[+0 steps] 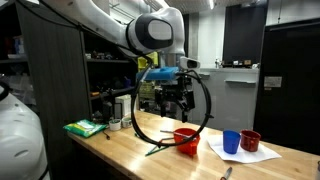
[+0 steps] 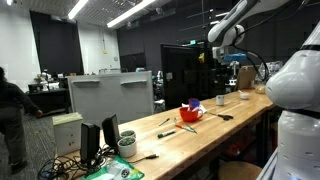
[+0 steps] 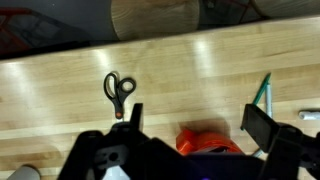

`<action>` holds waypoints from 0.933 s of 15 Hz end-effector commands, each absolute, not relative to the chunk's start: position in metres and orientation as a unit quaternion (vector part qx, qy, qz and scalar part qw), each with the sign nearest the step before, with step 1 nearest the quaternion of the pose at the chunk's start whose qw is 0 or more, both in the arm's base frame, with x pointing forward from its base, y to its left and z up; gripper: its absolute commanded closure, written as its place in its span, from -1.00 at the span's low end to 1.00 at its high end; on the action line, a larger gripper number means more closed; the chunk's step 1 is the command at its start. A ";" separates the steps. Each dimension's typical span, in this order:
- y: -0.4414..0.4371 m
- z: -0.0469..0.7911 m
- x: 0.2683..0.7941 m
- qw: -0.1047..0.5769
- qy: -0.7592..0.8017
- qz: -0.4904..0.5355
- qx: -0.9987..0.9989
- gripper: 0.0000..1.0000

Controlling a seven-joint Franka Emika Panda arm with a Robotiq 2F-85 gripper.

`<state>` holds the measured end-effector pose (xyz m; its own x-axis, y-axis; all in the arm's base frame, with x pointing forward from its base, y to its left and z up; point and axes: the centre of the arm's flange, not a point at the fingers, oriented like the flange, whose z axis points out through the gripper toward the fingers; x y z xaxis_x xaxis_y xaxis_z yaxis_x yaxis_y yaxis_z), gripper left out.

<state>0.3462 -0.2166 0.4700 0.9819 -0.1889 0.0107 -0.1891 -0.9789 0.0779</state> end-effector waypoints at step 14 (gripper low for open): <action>-0.289 0.437 0.348 0.040 -0.087 0.037 0.995 -1.00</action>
